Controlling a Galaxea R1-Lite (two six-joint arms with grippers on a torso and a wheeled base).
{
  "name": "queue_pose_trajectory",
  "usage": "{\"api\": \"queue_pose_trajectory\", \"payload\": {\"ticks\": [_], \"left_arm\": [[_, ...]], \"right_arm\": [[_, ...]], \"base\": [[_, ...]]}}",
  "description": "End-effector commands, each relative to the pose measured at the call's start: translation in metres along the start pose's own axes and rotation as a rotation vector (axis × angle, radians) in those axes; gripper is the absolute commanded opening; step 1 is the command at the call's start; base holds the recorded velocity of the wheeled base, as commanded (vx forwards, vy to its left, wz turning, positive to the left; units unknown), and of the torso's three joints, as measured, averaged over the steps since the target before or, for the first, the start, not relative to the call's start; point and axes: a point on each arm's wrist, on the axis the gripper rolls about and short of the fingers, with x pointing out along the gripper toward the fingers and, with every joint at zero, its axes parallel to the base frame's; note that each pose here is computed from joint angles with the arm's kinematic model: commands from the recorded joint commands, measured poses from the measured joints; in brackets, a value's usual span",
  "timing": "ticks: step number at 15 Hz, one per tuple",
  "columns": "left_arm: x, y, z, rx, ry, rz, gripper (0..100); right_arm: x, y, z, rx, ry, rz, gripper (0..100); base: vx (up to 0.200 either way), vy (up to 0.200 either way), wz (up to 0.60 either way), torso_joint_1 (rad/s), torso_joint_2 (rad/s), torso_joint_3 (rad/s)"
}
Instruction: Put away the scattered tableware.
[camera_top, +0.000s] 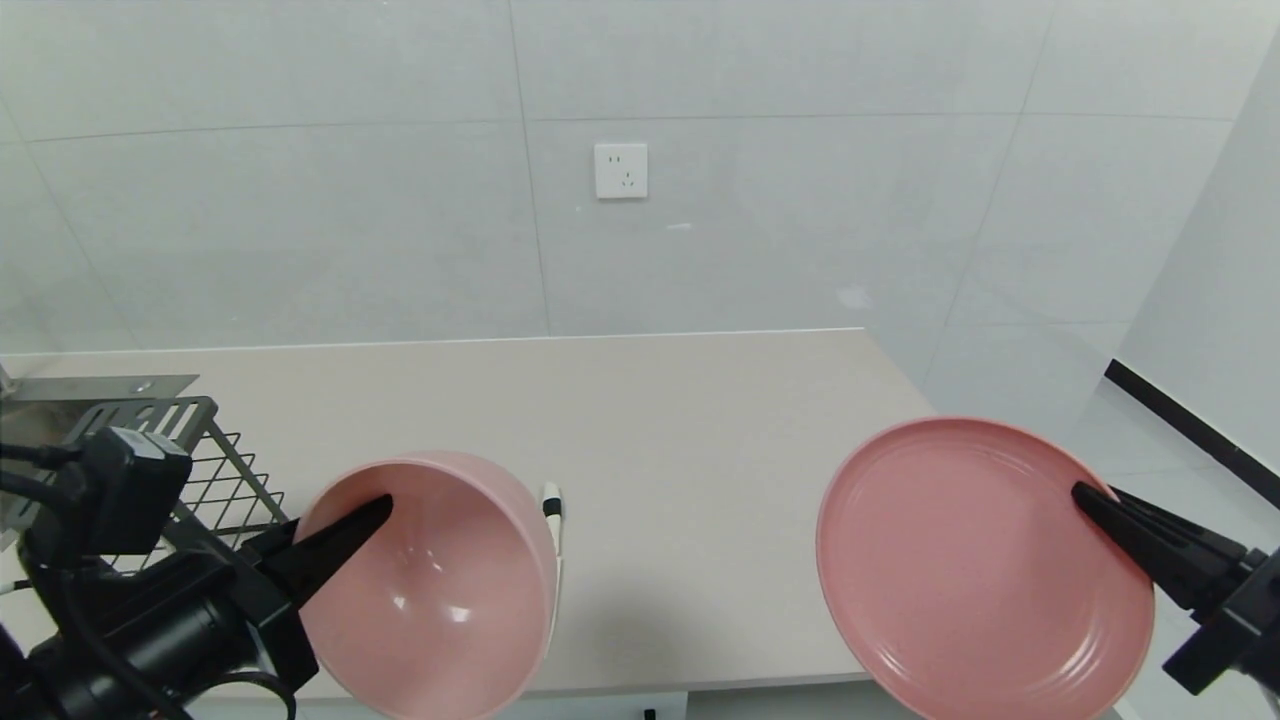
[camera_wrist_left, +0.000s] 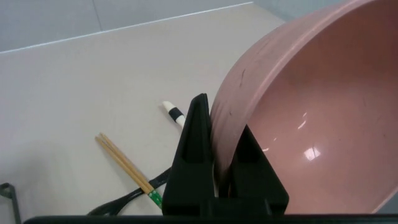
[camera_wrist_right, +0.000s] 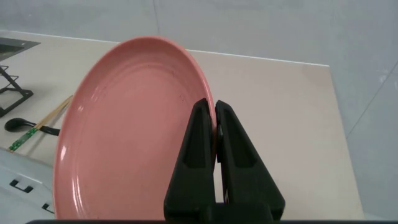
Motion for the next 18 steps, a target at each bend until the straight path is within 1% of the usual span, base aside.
{"api": "queue_pose_trajectory", "payload": {"ticks": [1,2,3,4,6,10,13,18], "left_arm": [[0.0007,0.0008,-0.0068,0.030,0.027,0.005,0],[-0.0012,0.0008,-0.0059,0.061,0.013,0.010,0],[-0.0019,0.0008,-0.0055,0.068,0.010,0.010,0],[-0.0022,0.0008,-0.0053,0.068,0.009,0.010,0],[-0.0023,0.0007,-0.0057,0.068,0.010,0.009,0],[-0.0031,0.0001,-0.0066,0.070,0.012,0.003,0],[-0.0030,-0.0001,-0.0066,0.070,0.012,0.001,0],[-0.0047,-0.0002,-0.0075,0.070,0.012,0.000,0]], "right_arm": [[-0.0033,0.0009,0.0027,-0.001,-0.023,0.009,0],[-0.0031,0.0009,0.0027,-0.001,-0.023,0.009,0],[-0.0031,0.0009,0.0027,-0.001,-0.023,0.009,0],[-0.0033,0.0009,0.0030,-0.001,-0.026,0.009,0],[-0.0064,0.0010,0.0058,0.000,-0.052,0.011,0],[-0.0080,0.0018,0.0063,-0.008,-0.057,0.018,0],[-0.0085,0.0016,0.0065,-0.020,-0.058,0.016,0],[-0.0082,0.0015,0.0062,-0.031,-0.055,0.014,0]], "base": [[-0.200,0.000,0.00,0.022,0.01,-0.007],[-0.200,0.000,0.00,0.012,0.01,-0.002],[-0.200,0.000,0.00,-0.002,0.00,0.002],[-0.200,0.000,0.00,-0.012,0.00,0.017],[0.000,0.000,0.00,0.000,0.00,0.000],[0.000,0.000,0.00,0.000,0.00,0.000],[0.000,0.200,0.00,0.004,0.00,0.004],[0.000,0.000,0.00,0.000,0.00,0.000]]}}
